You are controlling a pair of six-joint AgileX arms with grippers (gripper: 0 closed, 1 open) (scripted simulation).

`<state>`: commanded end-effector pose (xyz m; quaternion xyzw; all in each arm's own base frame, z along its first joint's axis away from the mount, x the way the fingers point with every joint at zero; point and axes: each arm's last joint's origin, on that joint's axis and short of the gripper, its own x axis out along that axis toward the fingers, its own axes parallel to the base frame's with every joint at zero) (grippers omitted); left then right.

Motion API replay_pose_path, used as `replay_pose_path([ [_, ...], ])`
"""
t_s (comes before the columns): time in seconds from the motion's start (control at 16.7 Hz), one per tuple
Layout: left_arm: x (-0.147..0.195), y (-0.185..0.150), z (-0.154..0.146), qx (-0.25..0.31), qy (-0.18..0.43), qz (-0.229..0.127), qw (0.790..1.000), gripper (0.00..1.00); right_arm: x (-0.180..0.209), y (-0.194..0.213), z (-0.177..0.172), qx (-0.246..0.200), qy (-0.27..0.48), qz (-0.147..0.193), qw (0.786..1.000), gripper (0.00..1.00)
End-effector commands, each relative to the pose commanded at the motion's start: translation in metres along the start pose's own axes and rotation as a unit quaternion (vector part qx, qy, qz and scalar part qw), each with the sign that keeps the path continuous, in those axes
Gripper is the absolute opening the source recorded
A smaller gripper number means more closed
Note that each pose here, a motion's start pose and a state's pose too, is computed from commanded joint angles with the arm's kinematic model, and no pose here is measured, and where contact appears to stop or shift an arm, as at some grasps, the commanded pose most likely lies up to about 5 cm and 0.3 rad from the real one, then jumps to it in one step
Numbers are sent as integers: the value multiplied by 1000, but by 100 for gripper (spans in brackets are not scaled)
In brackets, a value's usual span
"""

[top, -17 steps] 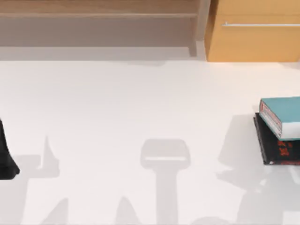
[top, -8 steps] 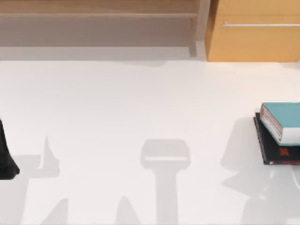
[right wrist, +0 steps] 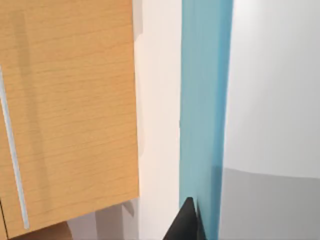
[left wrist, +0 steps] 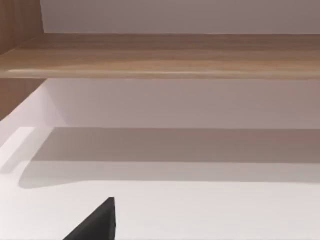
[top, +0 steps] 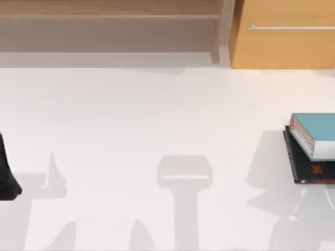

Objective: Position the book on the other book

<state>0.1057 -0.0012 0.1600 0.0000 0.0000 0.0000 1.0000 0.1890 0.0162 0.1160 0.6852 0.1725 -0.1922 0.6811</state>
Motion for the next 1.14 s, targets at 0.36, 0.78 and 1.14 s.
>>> replay_pose_path([
  [0.36, 0, 0, 0, 0, 0, 0, 1000, 100, 0, 0, 0, 0, 0, 0, 1000, 45],
  [0.78, 0, 0, 0, 0, 0, 0, 1000, 100, 0, 0, 0, 0, 0, 0, 1000, 98],
  [1.14, 0, 0, 0, 0, 0, 0, 1000, 100, 0, 0, 0, 0, 0, 0, 1000, 100],
])
